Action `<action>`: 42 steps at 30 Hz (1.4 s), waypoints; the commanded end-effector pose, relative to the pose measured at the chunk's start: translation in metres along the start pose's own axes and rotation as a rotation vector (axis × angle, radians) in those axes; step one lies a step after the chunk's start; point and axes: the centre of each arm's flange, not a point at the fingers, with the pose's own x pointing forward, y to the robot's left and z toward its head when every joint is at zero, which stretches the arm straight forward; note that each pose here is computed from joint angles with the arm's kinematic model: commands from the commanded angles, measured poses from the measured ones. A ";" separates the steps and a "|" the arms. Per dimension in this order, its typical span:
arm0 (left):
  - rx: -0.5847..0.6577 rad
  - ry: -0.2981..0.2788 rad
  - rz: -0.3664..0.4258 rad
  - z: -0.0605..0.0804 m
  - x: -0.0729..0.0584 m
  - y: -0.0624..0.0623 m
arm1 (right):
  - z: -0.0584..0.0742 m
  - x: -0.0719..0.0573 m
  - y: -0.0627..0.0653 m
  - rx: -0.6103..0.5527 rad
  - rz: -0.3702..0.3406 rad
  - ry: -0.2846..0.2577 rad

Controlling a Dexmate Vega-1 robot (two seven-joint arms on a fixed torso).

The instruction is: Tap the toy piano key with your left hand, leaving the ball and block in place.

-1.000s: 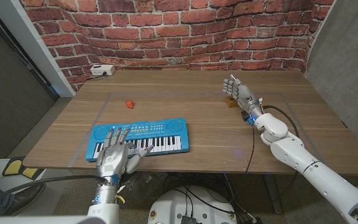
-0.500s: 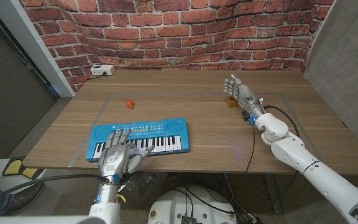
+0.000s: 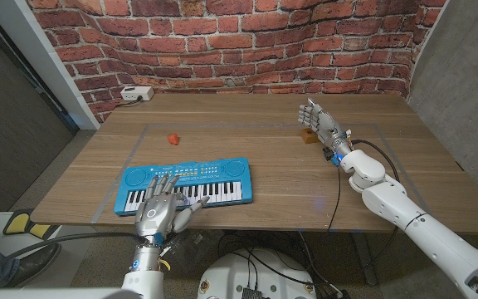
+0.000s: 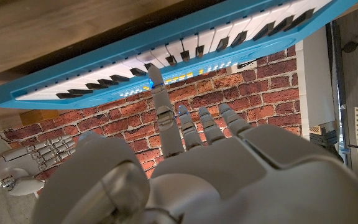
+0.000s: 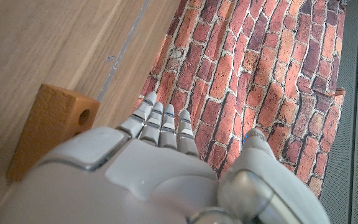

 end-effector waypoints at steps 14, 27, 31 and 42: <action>-0.015 0.005 -0.027 0.002 0.003 -0.008 | -0.002 0.006 -0.001 0.001 0.011 0.017; -0.021 0.025 -0.048 -0.002 0.002 -0.010 | -0.005 0.007 0.000 0.015 0.006 0.028; -0.022 0.033 -0.053 -0.003 0.000 -0.011 | -0.005 0.008 0.002 0.017 0.011 0.029; -0.034 0.042 -0.064 -0.002 -0.005 -0.014 | -0.005 0.008 0.003 0.011 0.011 0.034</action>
